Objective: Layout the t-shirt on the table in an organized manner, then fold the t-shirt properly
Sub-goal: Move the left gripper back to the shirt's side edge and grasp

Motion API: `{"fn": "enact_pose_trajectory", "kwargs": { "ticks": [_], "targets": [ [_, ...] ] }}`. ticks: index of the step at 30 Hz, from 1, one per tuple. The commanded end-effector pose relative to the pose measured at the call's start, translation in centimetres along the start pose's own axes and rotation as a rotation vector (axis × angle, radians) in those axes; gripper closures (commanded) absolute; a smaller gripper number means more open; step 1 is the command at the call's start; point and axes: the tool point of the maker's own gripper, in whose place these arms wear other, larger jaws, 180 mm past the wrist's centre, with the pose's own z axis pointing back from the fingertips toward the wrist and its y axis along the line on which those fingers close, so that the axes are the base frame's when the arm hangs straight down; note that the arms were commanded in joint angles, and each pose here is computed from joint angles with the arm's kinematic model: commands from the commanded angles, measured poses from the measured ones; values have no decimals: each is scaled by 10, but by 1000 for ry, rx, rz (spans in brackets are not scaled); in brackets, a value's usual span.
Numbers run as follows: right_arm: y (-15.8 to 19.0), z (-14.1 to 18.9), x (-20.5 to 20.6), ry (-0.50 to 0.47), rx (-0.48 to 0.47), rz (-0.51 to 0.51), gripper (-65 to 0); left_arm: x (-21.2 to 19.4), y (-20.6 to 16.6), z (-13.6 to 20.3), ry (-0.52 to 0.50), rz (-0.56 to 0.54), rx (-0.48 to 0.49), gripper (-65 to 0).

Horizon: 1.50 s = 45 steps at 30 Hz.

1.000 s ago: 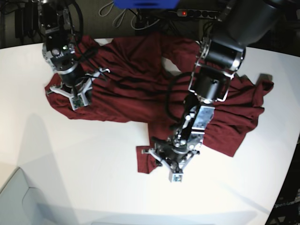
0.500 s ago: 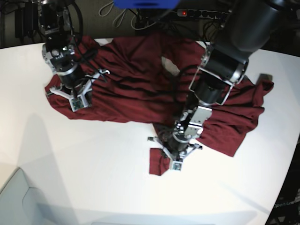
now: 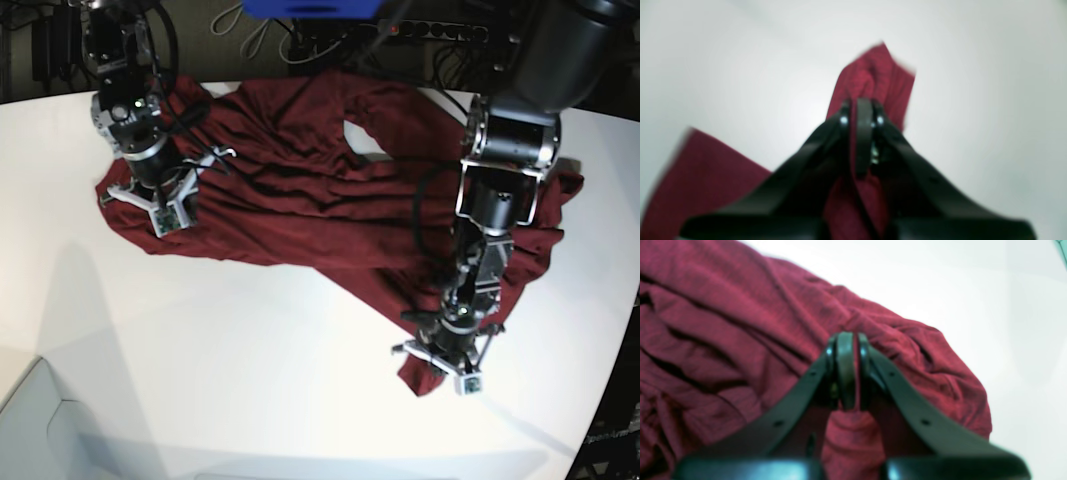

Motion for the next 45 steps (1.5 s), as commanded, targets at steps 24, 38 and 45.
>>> {"fn": "enact_pose_trajectory", "kwargs": {
  "ticks": [24,38,45],
  "targets": [
    [-5,-4,5,-24,-8,-3,-7,41,83,16,-117,-38,114,-6],
    [-6,-14,25,-66,-16,-21,-8,51,117,69,-234,56,168,-333],
    [-26,-46,34,-53,-45,-25,-8,7,88,107,-85,95,113,-333]
  ]
}}
